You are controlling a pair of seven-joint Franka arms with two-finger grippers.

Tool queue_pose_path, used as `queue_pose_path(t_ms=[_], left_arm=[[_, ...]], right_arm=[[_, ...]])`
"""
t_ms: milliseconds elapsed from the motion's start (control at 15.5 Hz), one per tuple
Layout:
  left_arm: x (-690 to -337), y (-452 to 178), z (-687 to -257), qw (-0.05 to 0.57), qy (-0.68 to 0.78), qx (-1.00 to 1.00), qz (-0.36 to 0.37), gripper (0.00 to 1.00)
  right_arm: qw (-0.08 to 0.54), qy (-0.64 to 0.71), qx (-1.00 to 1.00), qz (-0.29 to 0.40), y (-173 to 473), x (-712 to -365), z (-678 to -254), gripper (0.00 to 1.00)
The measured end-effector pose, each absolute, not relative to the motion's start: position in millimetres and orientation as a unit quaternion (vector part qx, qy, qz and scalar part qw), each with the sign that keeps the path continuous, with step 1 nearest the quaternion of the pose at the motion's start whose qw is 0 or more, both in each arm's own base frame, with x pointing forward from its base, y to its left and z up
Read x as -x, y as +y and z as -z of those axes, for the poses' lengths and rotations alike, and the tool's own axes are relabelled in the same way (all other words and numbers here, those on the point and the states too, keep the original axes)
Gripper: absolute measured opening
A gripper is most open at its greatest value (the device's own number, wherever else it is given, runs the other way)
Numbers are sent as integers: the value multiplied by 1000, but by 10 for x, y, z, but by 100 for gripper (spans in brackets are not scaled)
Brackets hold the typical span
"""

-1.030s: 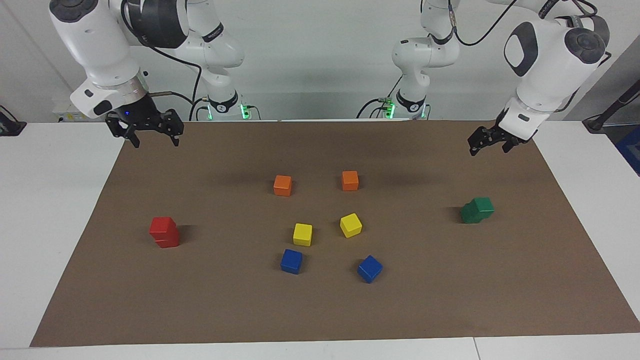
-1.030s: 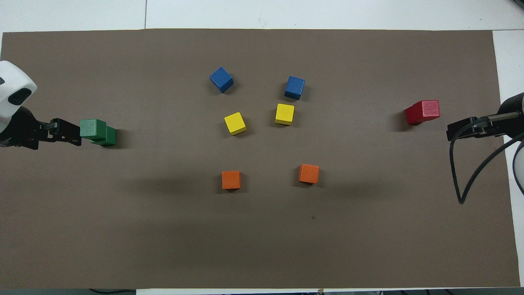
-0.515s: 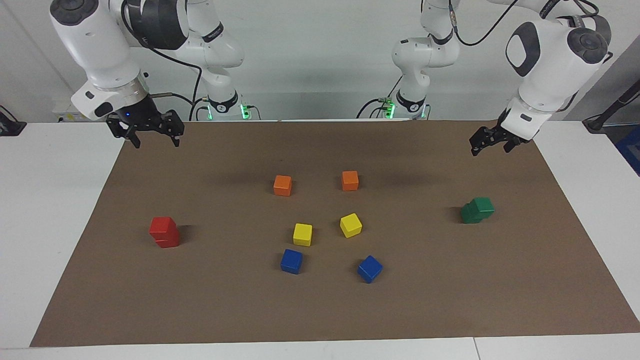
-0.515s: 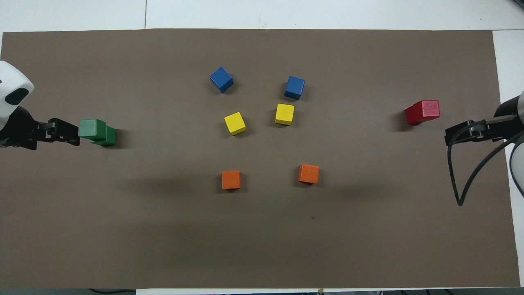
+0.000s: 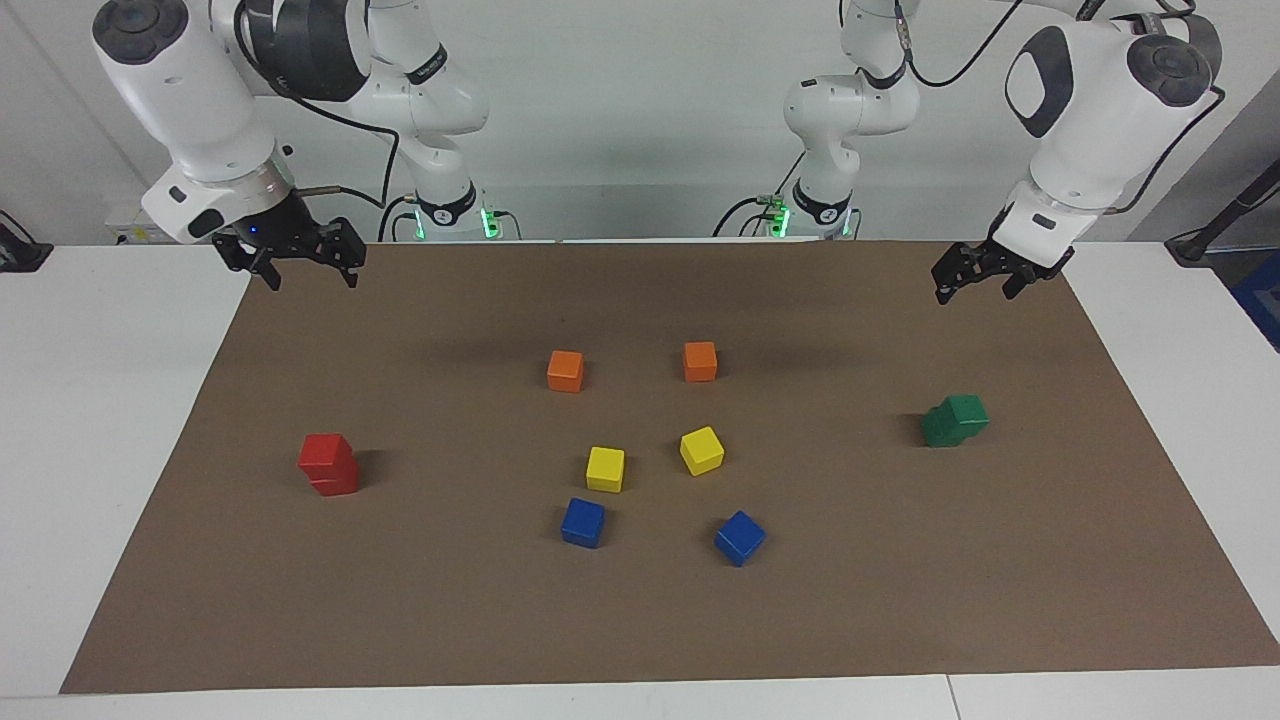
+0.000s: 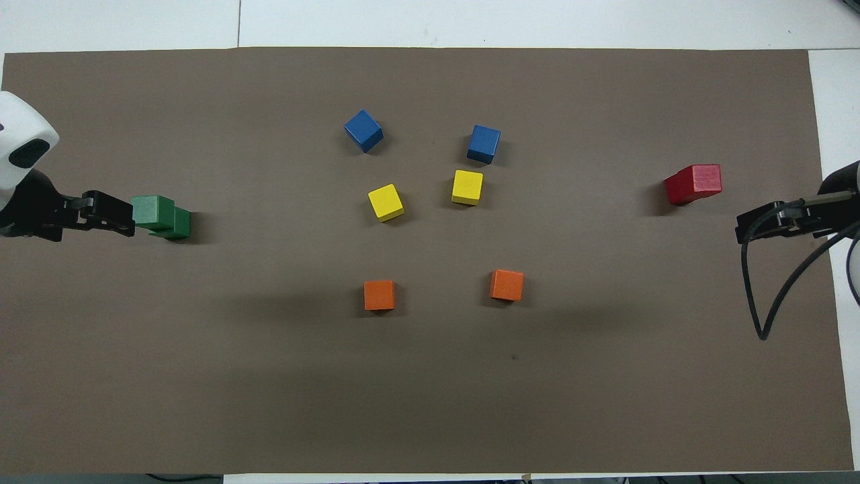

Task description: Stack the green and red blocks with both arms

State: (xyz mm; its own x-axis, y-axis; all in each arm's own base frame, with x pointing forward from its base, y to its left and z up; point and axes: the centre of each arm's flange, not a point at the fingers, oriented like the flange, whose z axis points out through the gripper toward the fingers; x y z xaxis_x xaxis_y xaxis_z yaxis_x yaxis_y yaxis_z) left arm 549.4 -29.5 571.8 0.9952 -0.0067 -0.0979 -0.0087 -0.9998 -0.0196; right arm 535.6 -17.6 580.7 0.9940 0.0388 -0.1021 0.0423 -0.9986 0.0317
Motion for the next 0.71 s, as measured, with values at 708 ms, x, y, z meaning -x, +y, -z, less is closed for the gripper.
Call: queue_pose_path(t_ms=[708], left_arm=[[-5470,-268,-5809,10,1,998,-55,100]], right_arm=[[17,19,-998,51,-189,-5355,-5808,100]])
